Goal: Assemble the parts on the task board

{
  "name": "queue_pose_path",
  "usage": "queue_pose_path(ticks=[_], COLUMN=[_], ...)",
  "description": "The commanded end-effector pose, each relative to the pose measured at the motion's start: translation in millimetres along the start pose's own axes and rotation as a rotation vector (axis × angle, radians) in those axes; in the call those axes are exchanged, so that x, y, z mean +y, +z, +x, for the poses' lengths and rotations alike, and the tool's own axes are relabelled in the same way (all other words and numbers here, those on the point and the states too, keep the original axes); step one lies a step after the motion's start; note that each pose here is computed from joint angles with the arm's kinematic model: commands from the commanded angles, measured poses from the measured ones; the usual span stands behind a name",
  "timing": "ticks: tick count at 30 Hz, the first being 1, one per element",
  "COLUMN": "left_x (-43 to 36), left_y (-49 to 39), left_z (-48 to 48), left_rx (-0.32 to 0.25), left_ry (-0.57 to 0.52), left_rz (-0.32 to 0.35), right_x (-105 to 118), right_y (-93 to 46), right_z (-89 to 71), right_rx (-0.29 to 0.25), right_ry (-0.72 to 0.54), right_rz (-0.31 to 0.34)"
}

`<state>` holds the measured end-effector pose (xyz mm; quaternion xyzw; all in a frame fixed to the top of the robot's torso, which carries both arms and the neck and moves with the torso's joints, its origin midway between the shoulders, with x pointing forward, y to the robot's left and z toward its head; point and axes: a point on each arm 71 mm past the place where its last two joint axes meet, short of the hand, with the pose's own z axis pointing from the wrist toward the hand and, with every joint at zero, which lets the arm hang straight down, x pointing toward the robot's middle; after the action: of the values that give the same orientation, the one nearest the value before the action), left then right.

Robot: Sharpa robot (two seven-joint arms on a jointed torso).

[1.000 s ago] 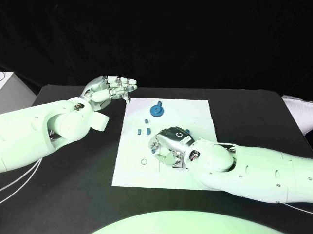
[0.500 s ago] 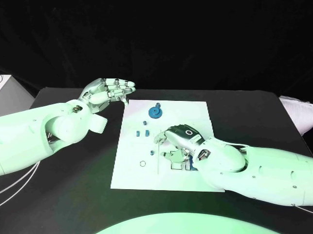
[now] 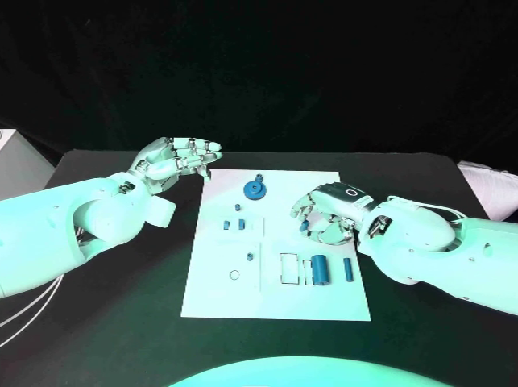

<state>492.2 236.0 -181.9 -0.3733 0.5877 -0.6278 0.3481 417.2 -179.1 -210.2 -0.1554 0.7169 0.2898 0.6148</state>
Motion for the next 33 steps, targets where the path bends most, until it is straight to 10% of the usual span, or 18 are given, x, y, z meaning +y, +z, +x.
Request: queue_pose_path(ticks=[1,33], left_x=[0.5,4.0], left_y=[-0.1,-1.9], left_z=[2.0,1.4], left_rx=[0.014,0.018], left_ry=[-0.015,-0.021], left_rz=[0.007,-0.006], right_x=[-3.2,-10.6], right_y=[-2.4,9.1], right_z=[2.6,4.0], right_rx=[0.071,-0.004], right_ry=[-0.012,-0.101], right_rz=[-0.023,0.048])
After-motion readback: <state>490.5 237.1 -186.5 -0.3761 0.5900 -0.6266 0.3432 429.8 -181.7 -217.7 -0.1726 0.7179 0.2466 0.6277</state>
